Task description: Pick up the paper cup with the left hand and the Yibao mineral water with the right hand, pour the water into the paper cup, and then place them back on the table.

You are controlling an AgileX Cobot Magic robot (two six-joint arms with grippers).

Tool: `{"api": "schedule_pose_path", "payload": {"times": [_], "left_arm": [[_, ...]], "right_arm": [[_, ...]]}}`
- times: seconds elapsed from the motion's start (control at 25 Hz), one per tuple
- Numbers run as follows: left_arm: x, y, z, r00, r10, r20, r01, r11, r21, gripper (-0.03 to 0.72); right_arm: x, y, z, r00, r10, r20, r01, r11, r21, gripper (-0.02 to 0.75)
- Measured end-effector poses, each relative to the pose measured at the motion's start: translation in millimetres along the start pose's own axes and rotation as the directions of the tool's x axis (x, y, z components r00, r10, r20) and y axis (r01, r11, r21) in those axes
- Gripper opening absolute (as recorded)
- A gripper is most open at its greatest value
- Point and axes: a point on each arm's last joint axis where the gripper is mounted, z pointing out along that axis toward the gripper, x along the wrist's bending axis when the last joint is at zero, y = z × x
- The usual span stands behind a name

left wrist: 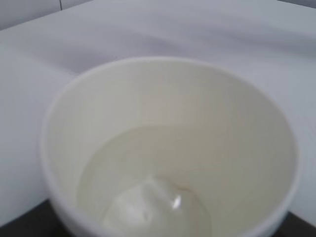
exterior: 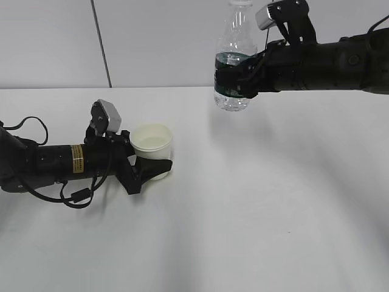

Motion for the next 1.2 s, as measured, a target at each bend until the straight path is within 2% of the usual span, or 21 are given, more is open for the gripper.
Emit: {"api": "schedule_pose_path", "payload": {"times": [0.32,0.72,1.04,1.2], "left_arm": [[0.4,1.3,0.2,1.0,0.012,-0.003,-0.012,1.0,-0.02,0.521],[-4.1,-2.5,-0.1,0.998,0.001,0.055,-0.001,1.0,-0.002,0.538],[14.5,-12.0,-22.4,1.0,-0.017,0.015,0.017,0.999,0.034,0.543],[19.2,-16.6,-35.6,0.999,-0.024,0.044,0.021,0.998,0.057,0.543]], "right_arm": [[-0.1,1.6,0.0,1.0,-0.02,0.002,0.02,1.0,-0.017,0.445],[-0.8,2.8,0.0,1.0,-0.022,0.01,0.023,0.999,-0.03,0.445],[-1.1,3.3,0.0,1.0,-0.016,0.014,0.016,0.999,-0.036,0.445],[-1.2,3.4,0.0,1.0,-0.019,0.015,0.019,0.999,-0.037,0.445]]}}
